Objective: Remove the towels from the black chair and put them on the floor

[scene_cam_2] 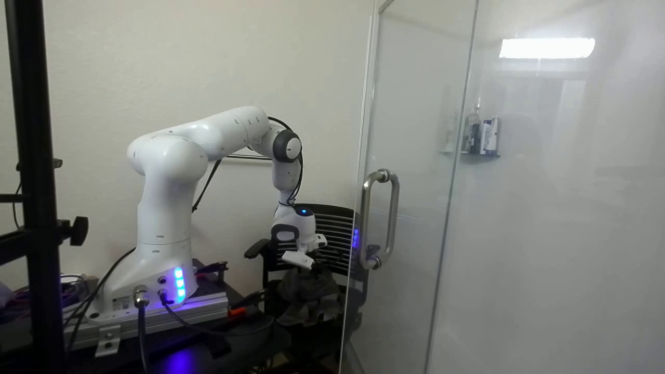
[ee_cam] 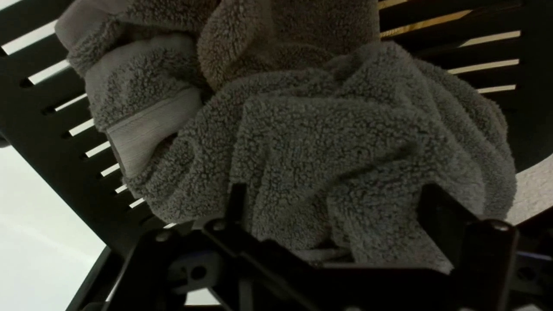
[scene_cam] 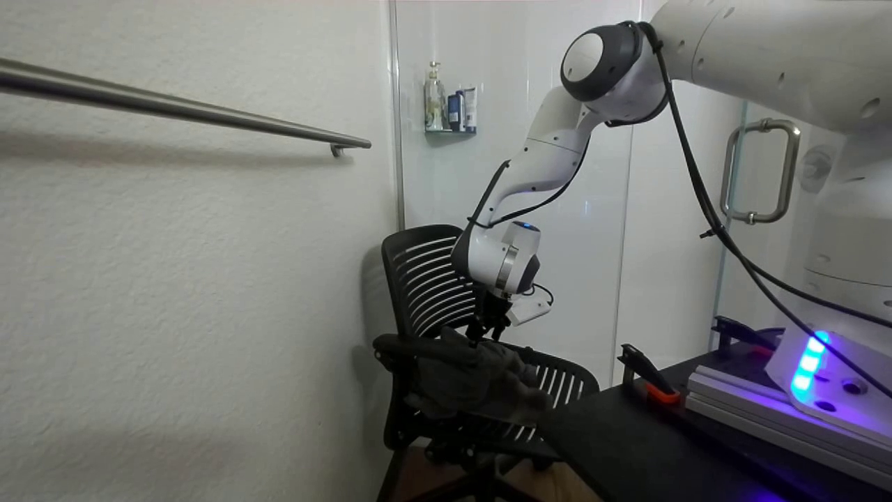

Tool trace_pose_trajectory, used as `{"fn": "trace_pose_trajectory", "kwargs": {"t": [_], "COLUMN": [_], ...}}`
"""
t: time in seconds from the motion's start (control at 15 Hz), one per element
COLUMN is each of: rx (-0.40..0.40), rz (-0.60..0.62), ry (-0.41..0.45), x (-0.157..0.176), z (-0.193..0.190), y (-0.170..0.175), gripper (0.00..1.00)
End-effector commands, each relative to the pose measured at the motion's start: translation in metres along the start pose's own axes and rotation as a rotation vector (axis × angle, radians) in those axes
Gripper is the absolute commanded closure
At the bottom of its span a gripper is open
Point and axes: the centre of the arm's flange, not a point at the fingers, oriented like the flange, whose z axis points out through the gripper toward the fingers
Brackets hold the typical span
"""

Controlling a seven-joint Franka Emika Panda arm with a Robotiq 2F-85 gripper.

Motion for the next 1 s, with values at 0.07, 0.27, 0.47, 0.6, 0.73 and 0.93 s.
{"fn": "trace_pose_trajectory", "kwargs": {"t": [0.07, 0.27, 0.47, 0.6, 0.73, 0.93], "rx": [0.056, 0.067, 0.08, 0.091, 0.109, 0.239], "rz": [-0.012, 0.002, 0.017, 0.033, 0.057, 0.129], "ry": [0.045, 0.06, 0.062, 0.058, 0.056, 0.034], "x": [0.012, 0.016, 0.014, 0.011, 0.008, 0.006], "z": [0.01, 0.008, 0.008, 0.009, 0.008, 0.002], "y": [0.003, 0.005, 0.006, 0.007, 0.007, 0.008], "gripper": [0.33, 0.55, 0.76, 0.9, 1.0, 1.0]}}
